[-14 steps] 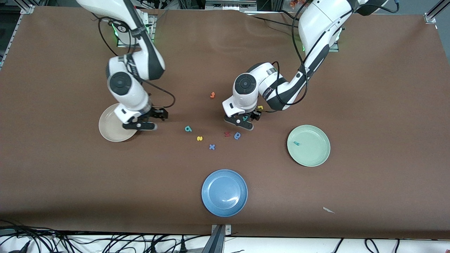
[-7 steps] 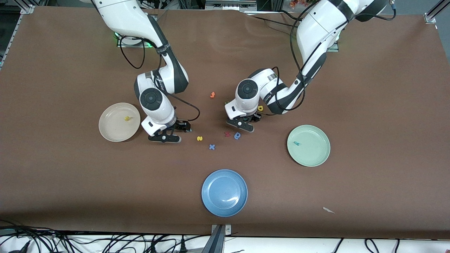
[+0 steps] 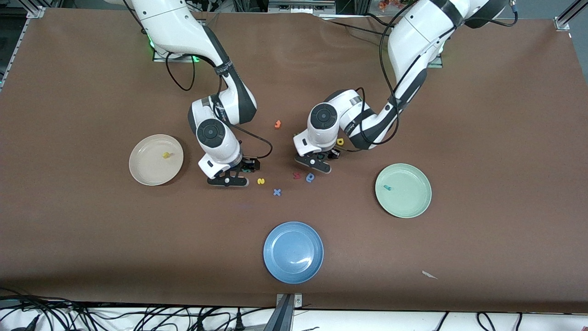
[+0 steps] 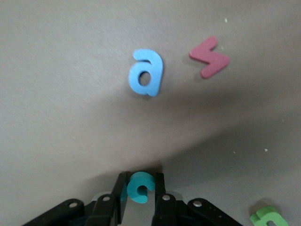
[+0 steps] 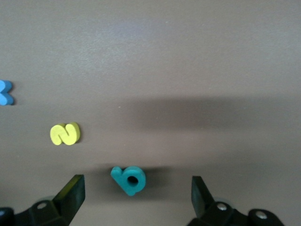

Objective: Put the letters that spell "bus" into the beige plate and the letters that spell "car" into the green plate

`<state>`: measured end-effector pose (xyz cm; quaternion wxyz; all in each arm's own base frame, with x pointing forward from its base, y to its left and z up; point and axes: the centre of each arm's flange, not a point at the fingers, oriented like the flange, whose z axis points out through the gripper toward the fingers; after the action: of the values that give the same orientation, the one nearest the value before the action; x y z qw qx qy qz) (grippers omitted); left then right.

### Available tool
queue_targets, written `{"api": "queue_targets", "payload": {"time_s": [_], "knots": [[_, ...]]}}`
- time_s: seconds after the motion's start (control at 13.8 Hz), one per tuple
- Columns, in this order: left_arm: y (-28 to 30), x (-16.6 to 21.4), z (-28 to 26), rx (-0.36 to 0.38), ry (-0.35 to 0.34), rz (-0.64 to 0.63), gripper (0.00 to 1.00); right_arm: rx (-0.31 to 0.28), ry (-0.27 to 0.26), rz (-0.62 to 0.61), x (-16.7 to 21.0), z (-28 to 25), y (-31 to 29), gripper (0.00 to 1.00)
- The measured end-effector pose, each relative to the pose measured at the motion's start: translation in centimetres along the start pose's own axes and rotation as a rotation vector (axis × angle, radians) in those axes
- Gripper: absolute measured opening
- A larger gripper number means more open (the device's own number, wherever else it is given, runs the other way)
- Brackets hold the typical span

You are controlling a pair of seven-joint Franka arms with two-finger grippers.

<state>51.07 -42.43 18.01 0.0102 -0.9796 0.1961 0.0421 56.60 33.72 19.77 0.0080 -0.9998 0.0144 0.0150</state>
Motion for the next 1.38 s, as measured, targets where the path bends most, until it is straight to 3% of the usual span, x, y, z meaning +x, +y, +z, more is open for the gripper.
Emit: {"api": "queue_targets", "payload": {"time_s": [0.29,0.58,0.73,0.8,1.02,1.38], "knots": [[-6.4,2.1,-3.5,0.018,0.025,0.010,0.27,-0.007,-0.009,-0.002,0.0,0.9,0.0,1.00],[-17.5,3.3,-4.2,0.018,0.026,0.065,0.27,-0.005,-0.002,0.000,0.7,1.4,-0.4,0.96],[-22.7,3.3,-4.2,0.014,0.025,0.083,0.27,0.001,-0.002,0.003,0.9,1.4,-0.6,0.92],[-24.5,3.2,-4.2,0.012,0.025,0.096,0.27,0.001,-0.004,0.004,0.9,1.4,-0.7,0.84],[-26.9,2.9,-4.1,0.010,0.023,0.126,0.31,0.002,-0.010,0.005,0.8,1.6,-0.7,0.75],[-25.0,2.9,-5.0,0.004,0.015,0.153,0.78,-0.003,-0.034,0.006,0.5,1.9,-0.8,0.68]]}}
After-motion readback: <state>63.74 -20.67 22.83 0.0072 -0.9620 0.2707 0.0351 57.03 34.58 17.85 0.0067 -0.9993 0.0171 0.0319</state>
